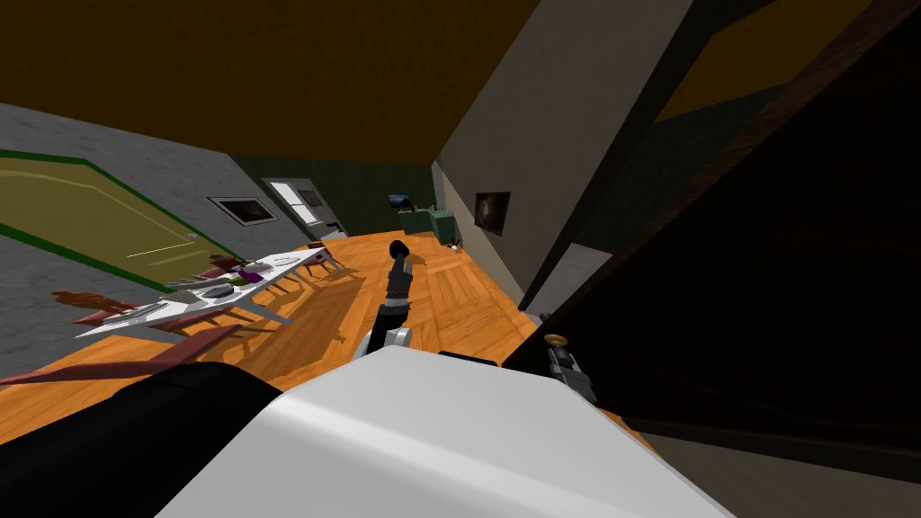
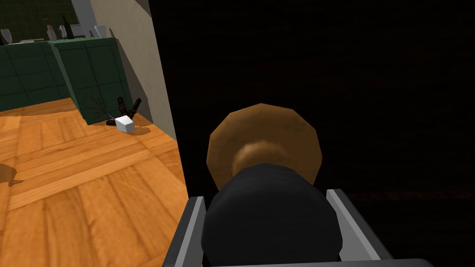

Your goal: Pull the door open

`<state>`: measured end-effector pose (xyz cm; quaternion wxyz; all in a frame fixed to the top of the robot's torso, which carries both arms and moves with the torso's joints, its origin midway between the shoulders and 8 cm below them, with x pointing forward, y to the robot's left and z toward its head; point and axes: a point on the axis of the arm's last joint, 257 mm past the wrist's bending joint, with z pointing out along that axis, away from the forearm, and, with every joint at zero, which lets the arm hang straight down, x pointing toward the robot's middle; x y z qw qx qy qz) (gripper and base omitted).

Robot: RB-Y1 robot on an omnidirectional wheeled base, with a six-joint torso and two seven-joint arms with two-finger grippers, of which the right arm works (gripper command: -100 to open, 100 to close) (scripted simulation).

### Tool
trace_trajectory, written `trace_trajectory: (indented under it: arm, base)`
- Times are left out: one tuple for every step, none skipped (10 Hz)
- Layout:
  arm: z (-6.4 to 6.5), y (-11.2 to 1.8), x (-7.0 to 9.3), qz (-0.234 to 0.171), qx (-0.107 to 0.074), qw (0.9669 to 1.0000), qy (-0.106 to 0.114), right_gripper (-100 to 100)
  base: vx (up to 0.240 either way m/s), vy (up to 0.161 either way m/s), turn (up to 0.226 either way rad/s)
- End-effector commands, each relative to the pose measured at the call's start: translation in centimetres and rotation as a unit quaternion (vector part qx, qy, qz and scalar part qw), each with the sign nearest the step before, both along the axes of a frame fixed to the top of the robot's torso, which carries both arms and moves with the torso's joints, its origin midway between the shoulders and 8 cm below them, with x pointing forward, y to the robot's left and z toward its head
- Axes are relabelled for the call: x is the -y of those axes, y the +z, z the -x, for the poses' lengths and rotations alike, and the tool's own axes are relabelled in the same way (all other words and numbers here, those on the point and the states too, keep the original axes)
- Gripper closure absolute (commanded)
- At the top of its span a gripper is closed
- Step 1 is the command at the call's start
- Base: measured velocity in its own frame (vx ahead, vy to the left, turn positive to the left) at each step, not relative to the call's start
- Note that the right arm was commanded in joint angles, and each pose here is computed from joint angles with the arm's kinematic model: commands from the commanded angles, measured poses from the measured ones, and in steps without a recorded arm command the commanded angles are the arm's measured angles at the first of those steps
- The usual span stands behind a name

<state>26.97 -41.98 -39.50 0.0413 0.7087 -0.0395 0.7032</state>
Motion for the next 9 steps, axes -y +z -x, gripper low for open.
trace_trajectory:
  arm:
    - [0.5,0.0,-0.3,-0.002,0.000,1.0000,0.009,100]
    - [0.8,0.0,-0.2,-0.001,0.001,0.9999,0.013,100]
    - [1.0,0.1,-0.2,-0.001,0.002,0.9998,0.018,100]
    - [1.2,0.1,-0.2,-0.001,0.002,0.9998,0.022,100]
    - [1.5,0.2,-0.2,-0.001,0.003,0.9997,0.026,100]
    - [1.6,0.2,-0.2,-0.001,0.003,0.9996,0.030,100]
    - [1.9,0.3,-0.2,-0.001,0.004,0.9994,0.034,100]
    - [1.7,0.1,-0.3,-0.001,0.000,0.9995,0.032,100]
    - [1.9,0.0,-0.3,-0.002,-0.001,0.9993,0.037,100]
  base:
    - [-0.237,-0.033,0.112]
    - [-0.198,-0.039,0.120]
    - [-0.182,-0.034,0.121]
    - [-0.197,-0.044,0.122]
    - [-0.218,-0.031,0.117]
    - [-0.212,-0.013,0.094]
    - [-0.203,-0.029,0.097]
    - [-0.088,-0.017,0.023]
    - [-0.142,-0.052,0.125]
